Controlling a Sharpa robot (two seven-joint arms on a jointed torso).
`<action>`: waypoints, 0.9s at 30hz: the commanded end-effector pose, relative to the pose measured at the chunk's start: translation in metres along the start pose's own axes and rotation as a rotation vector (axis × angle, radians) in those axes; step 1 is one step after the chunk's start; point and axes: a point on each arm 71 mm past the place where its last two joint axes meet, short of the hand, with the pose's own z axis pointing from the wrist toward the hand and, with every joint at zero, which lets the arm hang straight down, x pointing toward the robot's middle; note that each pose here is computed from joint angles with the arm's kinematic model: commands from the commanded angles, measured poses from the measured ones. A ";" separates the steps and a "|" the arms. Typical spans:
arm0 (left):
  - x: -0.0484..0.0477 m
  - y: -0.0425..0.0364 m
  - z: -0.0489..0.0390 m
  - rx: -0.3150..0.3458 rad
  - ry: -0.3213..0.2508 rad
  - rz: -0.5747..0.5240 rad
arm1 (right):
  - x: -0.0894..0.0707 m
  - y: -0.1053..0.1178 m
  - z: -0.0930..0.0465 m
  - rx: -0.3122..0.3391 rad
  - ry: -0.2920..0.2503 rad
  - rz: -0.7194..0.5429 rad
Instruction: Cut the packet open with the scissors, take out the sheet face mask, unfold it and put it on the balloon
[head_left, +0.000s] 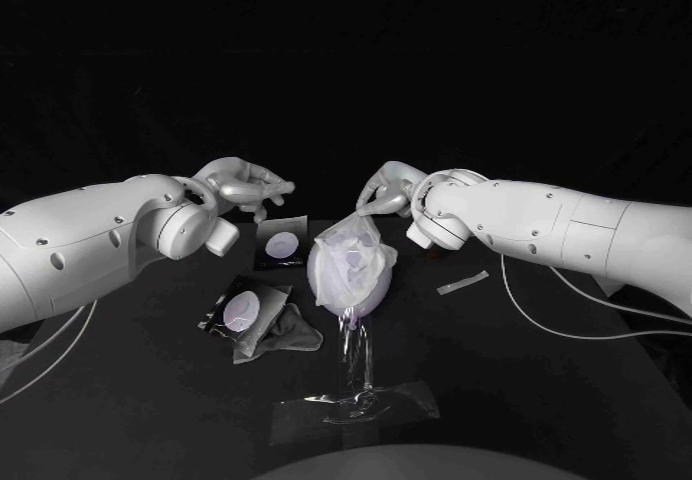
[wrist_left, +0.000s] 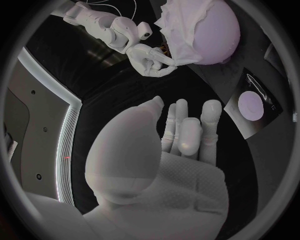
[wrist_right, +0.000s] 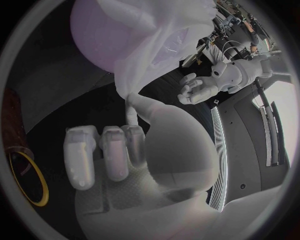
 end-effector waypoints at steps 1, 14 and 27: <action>0.0008 -0.0036 -0.0004 0.012 -0.002 0.005 | 0.000 -0.005 0.001 0.050 0.012 -0.067; 0.0001 -0.0038 -0.0019 0.011 -0.002 0.009 | -0.004 -0.014 0.002 0.108 -0.016 -0.118; 0.0008 -0.0028 -0.0028 0.006 0.007 0.013 | -0.007 -0.015 -0.004 0.060 -0.054 0.052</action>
